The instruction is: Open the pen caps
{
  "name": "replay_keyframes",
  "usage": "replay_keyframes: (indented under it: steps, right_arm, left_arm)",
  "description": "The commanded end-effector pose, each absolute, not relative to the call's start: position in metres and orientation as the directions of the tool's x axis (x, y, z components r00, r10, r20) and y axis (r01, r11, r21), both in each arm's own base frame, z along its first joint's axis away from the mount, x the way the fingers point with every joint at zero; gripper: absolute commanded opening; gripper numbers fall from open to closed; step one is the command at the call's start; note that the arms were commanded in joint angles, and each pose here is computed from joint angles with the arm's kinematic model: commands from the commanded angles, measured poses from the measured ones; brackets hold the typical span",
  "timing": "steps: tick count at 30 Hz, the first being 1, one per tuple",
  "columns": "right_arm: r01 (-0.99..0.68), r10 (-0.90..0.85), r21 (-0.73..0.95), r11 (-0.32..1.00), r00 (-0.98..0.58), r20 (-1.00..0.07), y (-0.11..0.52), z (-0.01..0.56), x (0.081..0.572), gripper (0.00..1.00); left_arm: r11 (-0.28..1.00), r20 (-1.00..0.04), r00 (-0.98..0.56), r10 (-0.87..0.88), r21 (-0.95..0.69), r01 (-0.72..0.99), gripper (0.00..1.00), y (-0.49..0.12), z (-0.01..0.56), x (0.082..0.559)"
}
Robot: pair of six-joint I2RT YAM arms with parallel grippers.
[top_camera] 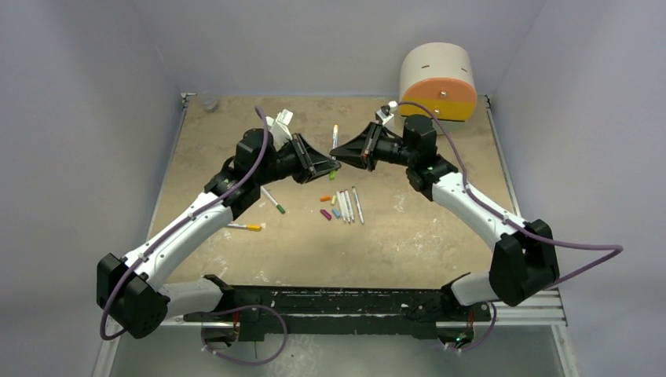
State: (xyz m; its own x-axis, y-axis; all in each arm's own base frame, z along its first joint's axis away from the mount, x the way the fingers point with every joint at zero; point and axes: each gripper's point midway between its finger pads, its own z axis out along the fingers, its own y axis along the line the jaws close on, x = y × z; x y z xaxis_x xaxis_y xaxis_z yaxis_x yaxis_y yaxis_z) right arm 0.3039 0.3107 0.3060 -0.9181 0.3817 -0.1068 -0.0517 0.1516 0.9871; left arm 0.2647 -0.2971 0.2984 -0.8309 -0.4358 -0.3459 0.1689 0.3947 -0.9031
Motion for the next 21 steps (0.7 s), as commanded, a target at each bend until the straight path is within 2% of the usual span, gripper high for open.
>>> replay_keyframes:
  steps: [1, 13, 16, 21]
  right_arm:
    - [-0.177, 0.483, 0.981, 0.084, -0.853, -0.196, 0.285, 0.362, 0.311, 0.00]
    - [-0.221, 0.564, 0.962, 0.160, -0.779, -0.273, 0.257, 0.370, 0.349, 0.00]
    - [-0.236, 0.548, 0.953, 0.191, -0.780, -0.303, 0.259, 0.369, 0.354, 0.00]
    - [-0.233, 0.442, 0.903, 0.360, -0.810, -0.385, 0.259, 0.338, 0.356, 0.00]
  left_arm:
    - [0.427, -0.296, -0.903, -0.313, -0.893, 0.144, 0.00, -0.298, 0.271, 0.234]
    - [0.398, -0.240, -0.960, -0.147, -0.902, 0.165, 0.00, -0.287, 0.263, 0.177]
    - [0.445, -0.252, -0.956, -0.152, -0.881, 0.162, 0.00, -0.279, 0.254, 0.175]
    - [0.601, -0.252, -0.949, -0.190, -0.794, 0.091, 0.00, -0.261, 0.218, 0.183]
